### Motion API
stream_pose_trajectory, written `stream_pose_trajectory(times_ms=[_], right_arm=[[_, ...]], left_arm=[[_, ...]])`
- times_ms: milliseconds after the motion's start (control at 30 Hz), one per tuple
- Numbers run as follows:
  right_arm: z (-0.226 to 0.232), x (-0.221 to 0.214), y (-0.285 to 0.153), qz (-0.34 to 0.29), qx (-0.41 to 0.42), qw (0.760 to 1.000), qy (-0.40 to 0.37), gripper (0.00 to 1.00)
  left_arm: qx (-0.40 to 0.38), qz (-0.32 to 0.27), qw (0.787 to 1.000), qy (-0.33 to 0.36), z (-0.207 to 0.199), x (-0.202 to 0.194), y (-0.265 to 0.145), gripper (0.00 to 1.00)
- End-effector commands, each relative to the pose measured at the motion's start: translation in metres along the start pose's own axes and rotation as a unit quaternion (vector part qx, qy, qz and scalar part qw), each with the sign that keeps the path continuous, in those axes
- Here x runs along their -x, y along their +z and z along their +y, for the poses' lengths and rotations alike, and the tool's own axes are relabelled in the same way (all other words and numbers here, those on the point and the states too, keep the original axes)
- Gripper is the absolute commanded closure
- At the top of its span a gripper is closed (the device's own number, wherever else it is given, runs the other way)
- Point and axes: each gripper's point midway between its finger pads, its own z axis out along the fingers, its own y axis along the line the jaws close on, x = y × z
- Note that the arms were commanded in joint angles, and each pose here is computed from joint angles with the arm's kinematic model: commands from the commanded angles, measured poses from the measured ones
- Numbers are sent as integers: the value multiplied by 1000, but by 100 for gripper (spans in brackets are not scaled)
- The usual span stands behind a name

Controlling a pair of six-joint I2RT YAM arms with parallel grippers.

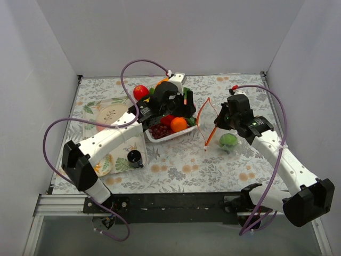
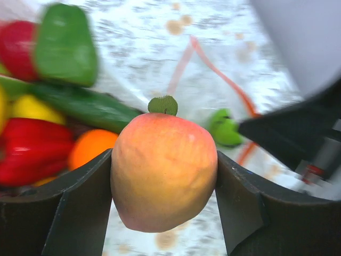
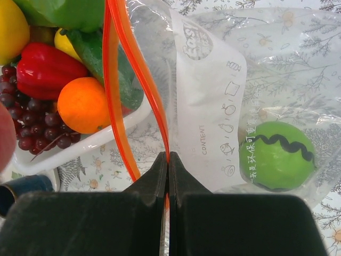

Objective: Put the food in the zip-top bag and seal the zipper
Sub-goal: Pick up the fake fruit from the bin, then place the fake fruit in the zipper food storage bag.

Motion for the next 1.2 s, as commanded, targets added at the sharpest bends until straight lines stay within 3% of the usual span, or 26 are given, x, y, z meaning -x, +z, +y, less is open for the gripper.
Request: stream_pose_trajectory(times_ms=[0, 233, 333, 400, 433, 600, 767, 933, 1067, 1167], right_arm=[[8, 14, -3, -23, 14, 1000, 11, 99], [11, 20, -10, -31, 16, 999, 14, 99], [11, 23, -14, -35, 17, 999, 17, 99], [11, 24, -15, -37, 16, 999, 18, 99], [10, 24, -16, -38, 15, 999, 17, 99], [10, 23, -18, -38, 17, 999, 17, 99], [10, 23, -19, -39, 17, 999, 18, 99], [12, 24, -18, -36, 19, 999, 20, 99], [3, 26, -18, -45, -4, 999, 12, 99], [-4, 29, -17, -49, -23, 998, 5, 99]], left_arm=[[-162, 12, 980, -113, -64, -8, -13, 65], [-198, 26, 969, -145, -95, -27, 20, 59], [-186, 33, 970, -149, -96, -34, 35, 40], [-186, 35, 971, -149, -97, -38, 38, 32], [-181, 32, 972, -150, -95, -37, 39, 22], [-184, 24, 972, -142, -98, -31, 40, 6], [-191, 22, 971, -140, -102, -26, 40, 5], [-191, 24, 970, -146, -103, -26, 43, 18], [-176, -9, 977, -122, -98, -1, 28, 21], [-132, -44, 986, -91, -81, 23, 23, 17]])
